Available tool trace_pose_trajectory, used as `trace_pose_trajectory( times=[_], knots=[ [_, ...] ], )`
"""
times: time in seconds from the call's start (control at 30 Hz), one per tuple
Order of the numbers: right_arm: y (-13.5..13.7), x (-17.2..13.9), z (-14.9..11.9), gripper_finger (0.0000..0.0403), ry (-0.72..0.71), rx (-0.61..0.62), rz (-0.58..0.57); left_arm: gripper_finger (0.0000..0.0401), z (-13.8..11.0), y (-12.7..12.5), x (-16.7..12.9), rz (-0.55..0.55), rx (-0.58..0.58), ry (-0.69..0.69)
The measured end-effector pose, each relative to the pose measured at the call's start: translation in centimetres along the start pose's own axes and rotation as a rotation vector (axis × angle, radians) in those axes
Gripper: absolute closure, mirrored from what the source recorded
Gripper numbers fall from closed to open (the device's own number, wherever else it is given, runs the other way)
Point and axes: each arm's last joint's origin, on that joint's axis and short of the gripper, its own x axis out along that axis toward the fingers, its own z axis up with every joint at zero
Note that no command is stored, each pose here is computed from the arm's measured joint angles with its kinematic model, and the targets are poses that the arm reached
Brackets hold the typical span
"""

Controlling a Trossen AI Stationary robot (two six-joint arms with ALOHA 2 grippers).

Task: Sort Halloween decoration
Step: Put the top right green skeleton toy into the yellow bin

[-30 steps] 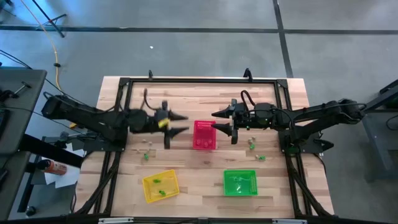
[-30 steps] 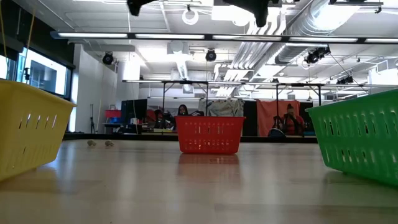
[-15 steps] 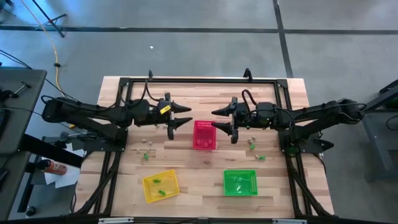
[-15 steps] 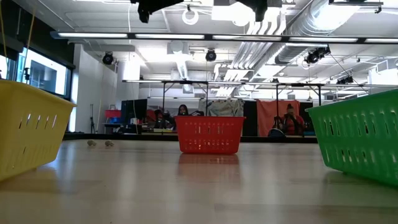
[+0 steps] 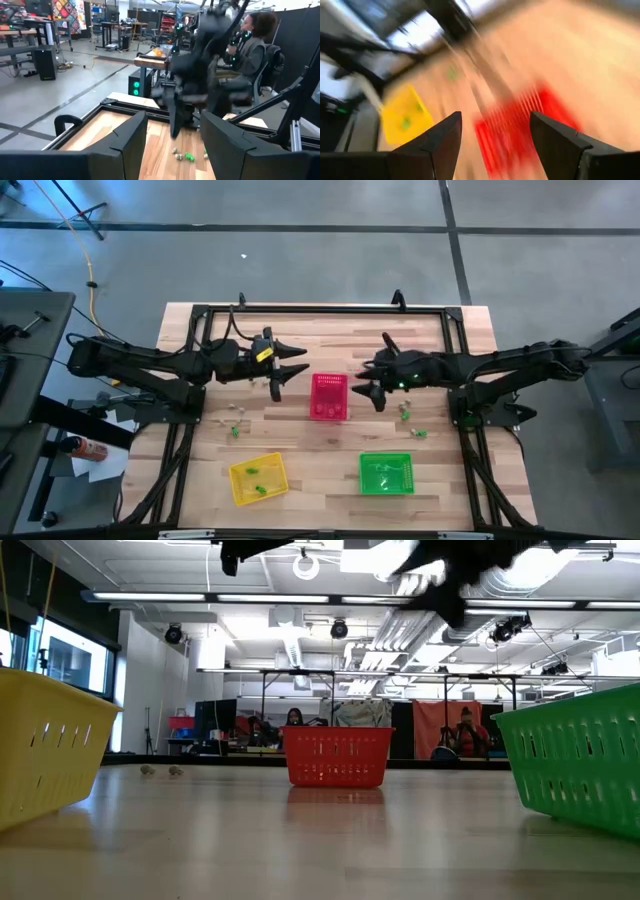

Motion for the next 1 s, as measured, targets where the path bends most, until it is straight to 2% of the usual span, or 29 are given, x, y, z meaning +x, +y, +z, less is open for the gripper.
trace_pose_trajectory(
  times=[0.17,0.3,0.37,0.5,0.63,0.9,1.0],
  knots=[
    [-2.2,-0.5,-3.7,0.0176,0.352,0.363,-0.286,0.0229,0.0,0.1,0.0,0.031,0.001,0.002],
    [-3.4,-1.2,-5.7,0.0176,0.487,0.634,-0.564,0.0229,0.0,0.2,0.0,0.072,0.001,-0.001],
    [-3.7,-1.5,-6.5,0.0176,0.542,0.706,-0.672,0.0229,0.0,0.2,0.0,0.075,0.001,-0.001],
    [-3.5,-1.6,-7.7,0.0176,0.613,0.739,-0.776,0.0229,-0.1,0.2,0.0,0.071,0.003,0.004],
    [-3.0,-1.0,-8.9,0.0176,0.71,0.733,-0.797,0.0229,-0.1,0.2,0.0,0.071,0.003,0.007],
    [-3.3,0.8,-10.4,0.0176,0.778,0.716,-0.88,0.0229,-0.2,0.2,0.0,0.071,0.005,0.013],
    [-4.1,1.4,-11.3,0.0176,0.777,0.749,-0.845,0.0229,-0.2,0.2,0.0,0.071,0.005,0.014]
  ],
)
